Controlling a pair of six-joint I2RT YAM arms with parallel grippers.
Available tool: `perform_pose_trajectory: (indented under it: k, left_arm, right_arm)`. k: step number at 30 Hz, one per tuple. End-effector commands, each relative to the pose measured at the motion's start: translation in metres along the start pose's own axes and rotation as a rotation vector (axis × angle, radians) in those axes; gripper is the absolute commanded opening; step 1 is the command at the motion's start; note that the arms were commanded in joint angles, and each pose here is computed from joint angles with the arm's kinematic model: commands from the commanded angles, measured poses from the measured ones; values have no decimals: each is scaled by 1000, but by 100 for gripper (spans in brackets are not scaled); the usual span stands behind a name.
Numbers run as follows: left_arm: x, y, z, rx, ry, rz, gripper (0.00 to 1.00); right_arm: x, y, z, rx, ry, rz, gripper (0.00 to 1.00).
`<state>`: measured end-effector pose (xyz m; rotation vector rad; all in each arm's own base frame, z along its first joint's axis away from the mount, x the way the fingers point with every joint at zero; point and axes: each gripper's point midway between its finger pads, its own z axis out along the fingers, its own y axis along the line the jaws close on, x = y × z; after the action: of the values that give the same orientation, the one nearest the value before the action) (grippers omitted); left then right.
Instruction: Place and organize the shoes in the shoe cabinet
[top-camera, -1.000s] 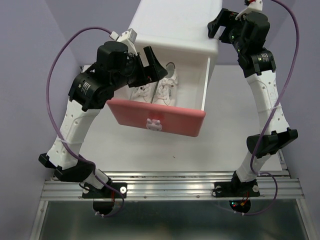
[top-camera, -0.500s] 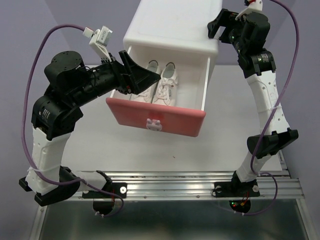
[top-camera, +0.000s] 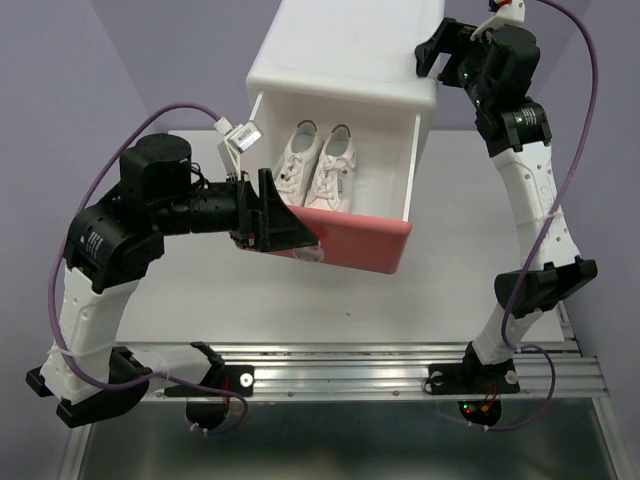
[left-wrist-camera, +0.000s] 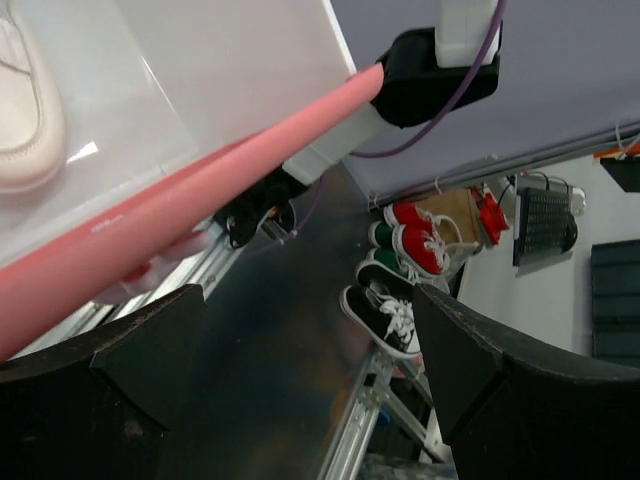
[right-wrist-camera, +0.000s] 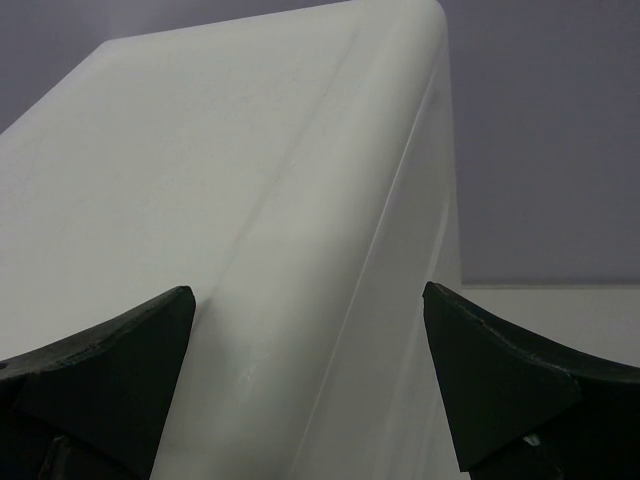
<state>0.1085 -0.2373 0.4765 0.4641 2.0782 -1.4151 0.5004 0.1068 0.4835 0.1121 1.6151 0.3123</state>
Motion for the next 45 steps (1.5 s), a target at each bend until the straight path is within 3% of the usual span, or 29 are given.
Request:
perform_pose_trajectory:
  k: [1,5,6,10,14,21,27,32,40,45]
  left_arm:
    - [31,-10,-17,49,118,25,95]
    - [40,11,-19,-39,90,-6,95]
    - [38,36,-14,-148,54,-32,95]
    - [29,73,-11,-302,-45,-26,95]
    - [-6,82,11,-309,-130,83,95]
    - [-41,104,37,-376,-172,201,95]
    - [-63,103,58,-323,-251,238,97]
    - [-92,119,82,-343,-350,226,97]
    - [-143,181,131,-512,-547,126,97]
    - [-176,187,159,-525,-597,88,97]
  right_arm:
    - [182,-68,-18,155,642,-199,100]
    - [178,-69,-18,164,629,-209,100]
    - [177,-70,-19,169,628,-210,100]
    - [178,-71,-20,175,630,-208,100]
    - [172,-70,-20,175,616,-212,100]
    - [162,-70,-23,185,593,-217,100]
    - [163,-68,-27,181,590,-191,100]
    - [161,-64,-26,169,579,-169,100]
    - [165,-58,-27,132,581,-149,100]
    - [163,-58,-30,141,558,-131,100]
